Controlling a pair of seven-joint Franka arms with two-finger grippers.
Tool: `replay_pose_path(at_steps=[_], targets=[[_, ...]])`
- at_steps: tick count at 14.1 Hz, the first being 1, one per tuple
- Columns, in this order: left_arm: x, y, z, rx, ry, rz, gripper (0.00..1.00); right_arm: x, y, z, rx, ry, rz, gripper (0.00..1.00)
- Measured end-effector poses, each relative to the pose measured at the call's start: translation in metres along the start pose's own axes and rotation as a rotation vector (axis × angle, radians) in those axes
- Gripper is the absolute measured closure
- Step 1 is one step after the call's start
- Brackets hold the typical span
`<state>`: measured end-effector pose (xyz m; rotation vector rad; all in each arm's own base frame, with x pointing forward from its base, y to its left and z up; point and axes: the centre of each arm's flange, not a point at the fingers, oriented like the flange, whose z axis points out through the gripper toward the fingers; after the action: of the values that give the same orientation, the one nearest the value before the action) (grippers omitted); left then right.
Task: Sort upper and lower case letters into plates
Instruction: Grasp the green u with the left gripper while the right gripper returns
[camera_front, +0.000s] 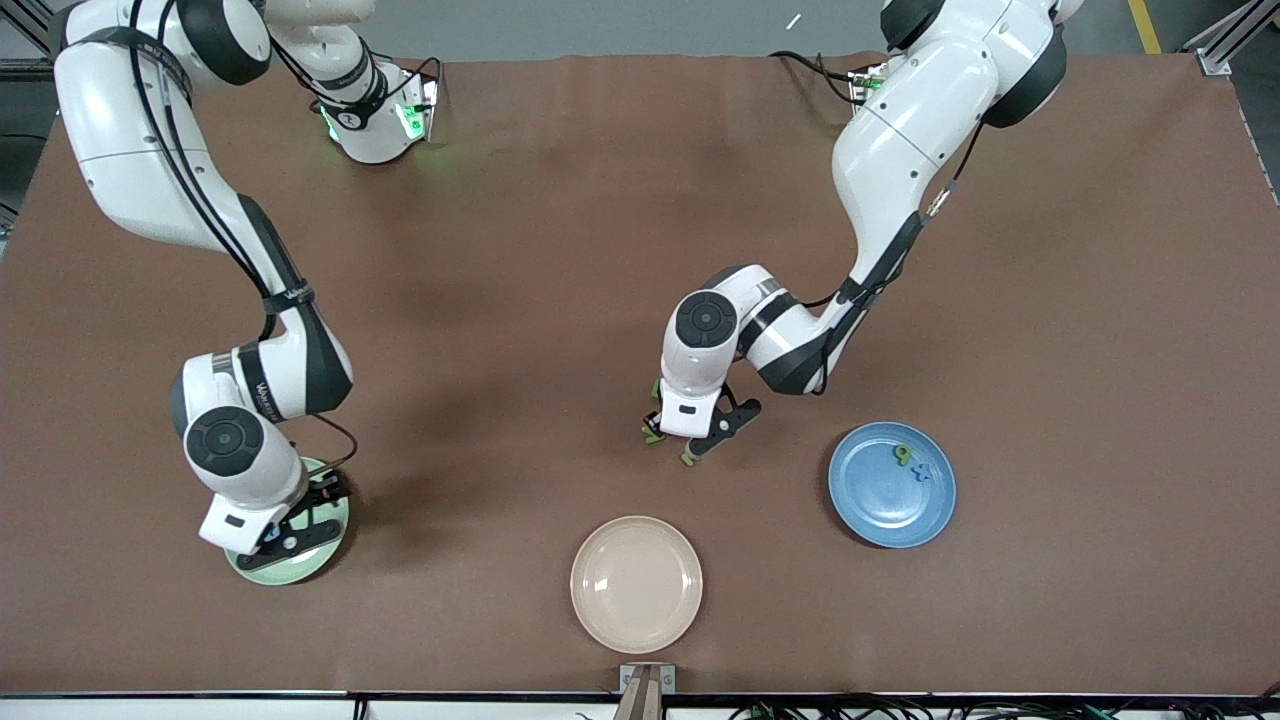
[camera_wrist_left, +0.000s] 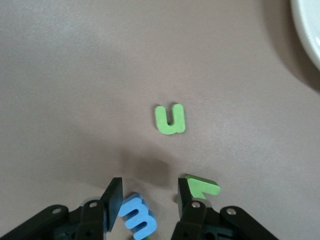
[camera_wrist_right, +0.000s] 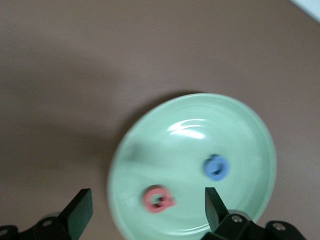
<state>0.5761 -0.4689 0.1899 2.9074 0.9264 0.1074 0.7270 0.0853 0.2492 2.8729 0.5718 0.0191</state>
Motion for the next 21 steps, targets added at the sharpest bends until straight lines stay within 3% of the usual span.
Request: replay_pose_path(at_steps=[3, 8, 14, 21], targets=[[0.003, 0.006, -0.007, -0.016, 0.011, 0.029, 0.47, 0.006, -0.045, -0.028, 0.104, -0.023, 0.107, 0.01], [0.027, 0.01, -0.017, -0.034, 0.048, 0.159, 0.46, 0.014, -0.135, -0.064, 0.195, -0.055, 0.357, 0.0], [0.038, 0.007, 0.005, -0.043, 0.057, 0.244, 0.47, 0.015, -0.203, -0.078, 0.199, -0.069, 0.495, 0.0], [0.052, 0.002, 0.017, -0.059, 0.081, 0.273, 0.53, 0.016, -0.208, -0.079, 0.201, -0.063, 0.518, 0.0]])
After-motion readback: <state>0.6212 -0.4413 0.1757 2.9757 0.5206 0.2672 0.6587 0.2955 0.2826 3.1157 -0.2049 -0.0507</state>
